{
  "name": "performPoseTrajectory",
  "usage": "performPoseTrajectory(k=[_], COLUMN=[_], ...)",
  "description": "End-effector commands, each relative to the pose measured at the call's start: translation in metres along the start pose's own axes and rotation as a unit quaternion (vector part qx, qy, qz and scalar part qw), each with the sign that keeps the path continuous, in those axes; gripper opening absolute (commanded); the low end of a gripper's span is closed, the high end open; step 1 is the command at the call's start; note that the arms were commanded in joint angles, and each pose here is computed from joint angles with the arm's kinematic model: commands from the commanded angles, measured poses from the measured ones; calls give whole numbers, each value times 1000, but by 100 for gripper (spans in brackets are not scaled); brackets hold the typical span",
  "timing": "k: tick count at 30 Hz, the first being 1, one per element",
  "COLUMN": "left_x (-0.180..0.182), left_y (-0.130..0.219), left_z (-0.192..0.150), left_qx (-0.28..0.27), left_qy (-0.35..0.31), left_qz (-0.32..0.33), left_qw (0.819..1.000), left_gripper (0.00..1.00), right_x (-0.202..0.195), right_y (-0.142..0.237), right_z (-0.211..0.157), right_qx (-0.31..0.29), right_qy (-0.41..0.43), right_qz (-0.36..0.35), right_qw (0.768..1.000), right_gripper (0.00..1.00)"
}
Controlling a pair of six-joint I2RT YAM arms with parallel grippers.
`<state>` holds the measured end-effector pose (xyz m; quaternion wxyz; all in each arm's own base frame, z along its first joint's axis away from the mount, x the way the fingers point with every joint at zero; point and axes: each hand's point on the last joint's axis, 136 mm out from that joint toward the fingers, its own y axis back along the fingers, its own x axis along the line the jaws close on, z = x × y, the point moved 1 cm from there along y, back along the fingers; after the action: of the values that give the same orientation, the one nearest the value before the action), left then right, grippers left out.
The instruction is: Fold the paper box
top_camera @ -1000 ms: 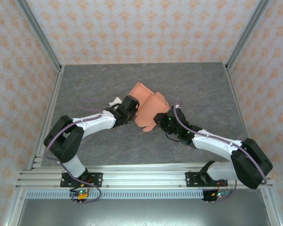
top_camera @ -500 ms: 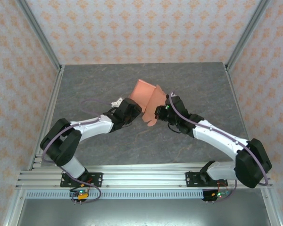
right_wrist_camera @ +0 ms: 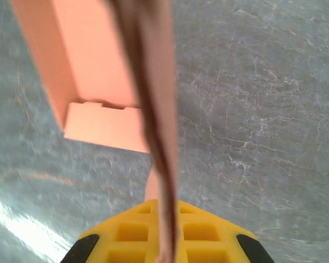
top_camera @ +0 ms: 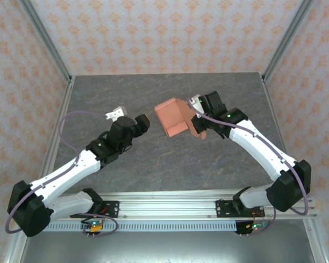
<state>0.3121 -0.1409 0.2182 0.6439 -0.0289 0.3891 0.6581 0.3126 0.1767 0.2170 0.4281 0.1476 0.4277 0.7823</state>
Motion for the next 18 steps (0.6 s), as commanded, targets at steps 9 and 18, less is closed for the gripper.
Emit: performPoseTrajectory(k=[9, 18], left_x=[-18, -50], left_y=[-18, -22], left_z=[-24, -85], left_qx=[41, 190], left_qy=[-168, -182], left_qz=[-95, -238], left_qw=[980, 935], left_gripper=[91, 95], right_x=[8, 25], right_y=[6, -1], right_z=[-3, -15], right_qx=[8, -23], right_qy=[279, 340], right_qz=[29, 86], right_qw=[960, 936], right_gripper=[0, 0])
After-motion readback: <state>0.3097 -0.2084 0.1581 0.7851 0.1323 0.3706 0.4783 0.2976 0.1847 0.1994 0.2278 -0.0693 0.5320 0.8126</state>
